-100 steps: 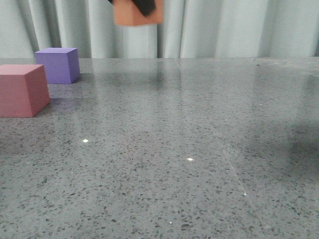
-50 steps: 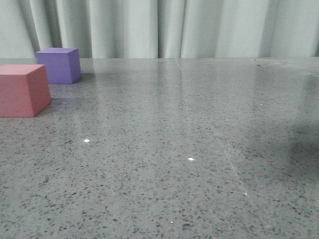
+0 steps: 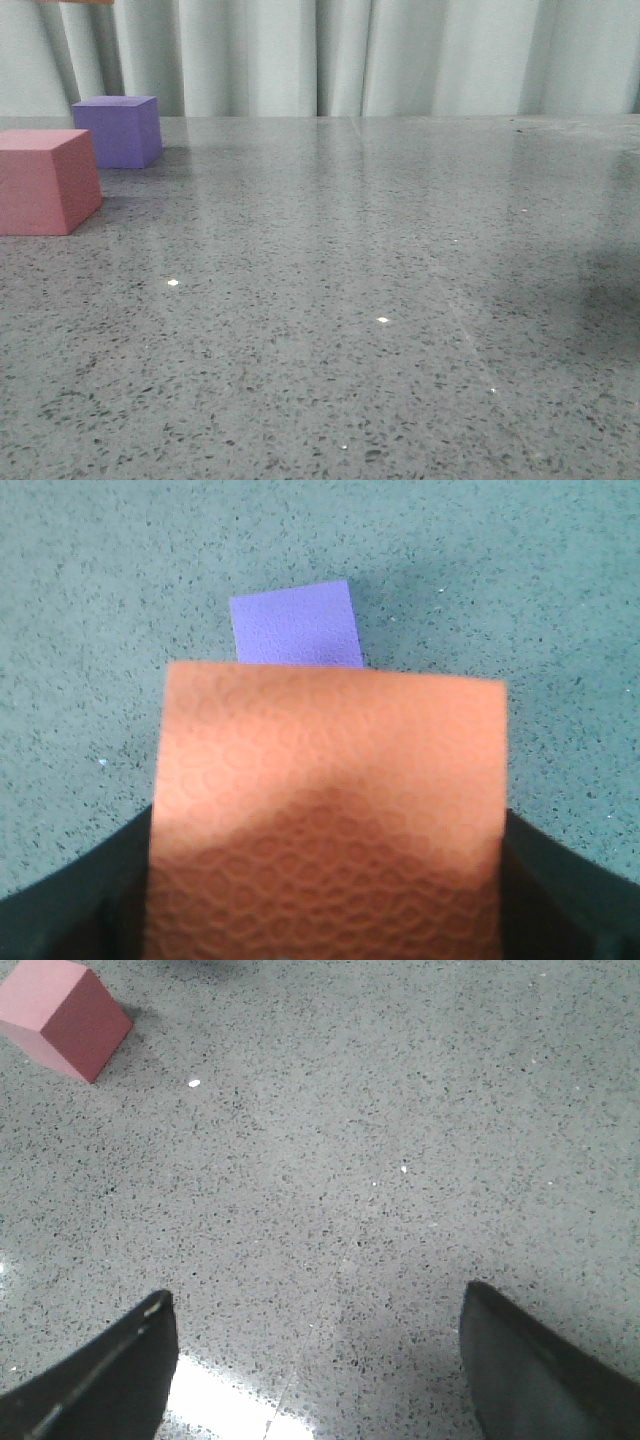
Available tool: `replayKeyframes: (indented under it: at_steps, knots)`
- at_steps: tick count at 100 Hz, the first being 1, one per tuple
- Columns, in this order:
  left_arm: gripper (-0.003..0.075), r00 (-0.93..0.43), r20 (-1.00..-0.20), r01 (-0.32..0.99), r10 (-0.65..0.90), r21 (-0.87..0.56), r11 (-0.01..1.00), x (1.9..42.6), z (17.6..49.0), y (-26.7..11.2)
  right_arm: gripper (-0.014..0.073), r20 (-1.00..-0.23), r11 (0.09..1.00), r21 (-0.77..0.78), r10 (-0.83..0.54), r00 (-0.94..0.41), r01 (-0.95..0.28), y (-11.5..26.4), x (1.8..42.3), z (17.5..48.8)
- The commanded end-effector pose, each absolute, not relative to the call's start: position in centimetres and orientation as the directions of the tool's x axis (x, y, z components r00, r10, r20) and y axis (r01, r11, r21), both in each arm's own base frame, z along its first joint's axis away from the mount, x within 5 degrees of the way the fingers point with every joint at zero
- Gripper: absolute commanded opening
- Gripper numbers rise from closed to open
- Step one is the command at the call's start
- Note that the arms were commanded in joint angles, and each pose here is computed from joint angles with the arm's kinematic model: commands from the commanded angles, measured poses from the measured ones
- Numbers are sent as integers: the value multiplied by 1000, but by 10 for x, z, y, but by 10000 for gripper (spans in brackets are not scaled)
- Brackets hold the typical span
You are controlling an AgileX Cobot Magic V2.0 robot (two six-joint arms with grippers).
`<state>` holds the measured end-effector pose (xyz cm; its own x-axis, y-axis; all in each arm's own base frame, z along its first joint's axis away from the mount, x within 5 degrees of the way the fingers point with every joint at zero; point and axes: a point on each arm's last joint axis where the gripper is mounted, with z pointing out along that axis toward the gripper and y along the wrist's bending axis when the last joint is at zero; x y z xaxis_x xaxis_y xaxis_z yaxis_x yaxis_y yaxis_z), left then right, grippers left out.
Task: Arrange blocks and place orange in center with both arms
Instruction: 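Close the left gripper and lift the orange cube toward the purple cube, then lower the orange cube between the purple and pink cubes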
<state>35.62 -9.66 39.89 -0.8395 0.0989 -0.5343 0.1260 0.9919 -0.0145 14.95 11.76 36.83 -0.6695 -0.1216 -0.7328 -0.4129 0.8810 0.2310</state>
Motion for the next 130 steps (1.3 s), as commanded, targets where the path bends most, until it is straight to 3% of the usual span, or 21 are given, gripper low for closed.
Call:
replayKeyframes:
  at_steps: [1, 29, 57, 130]
  knots:
    - [295, -781, -623, 97, 47, -47, 994, 346, 421, -92, 580, -786, 868, 242, -87, -613, -433, 116, 148, 383]
    - [293, -822, -569, 28, -13, -64, 998, 350, 387, -92, 580, -785, 868, 241, -88, -613, -433, 116, 148, 383]
    - [293, -821, -568, -4, -57, -93, 996, 357, 366, -94, 580, -785, 868, 241, -88, -613, -433, 116, 148, 383]
    - [294, -850, -524, -12, -53, -80, 997, 376, 334, -99, 580, -786, 868, 242, -87, -612, -433, 116, 148, 383]
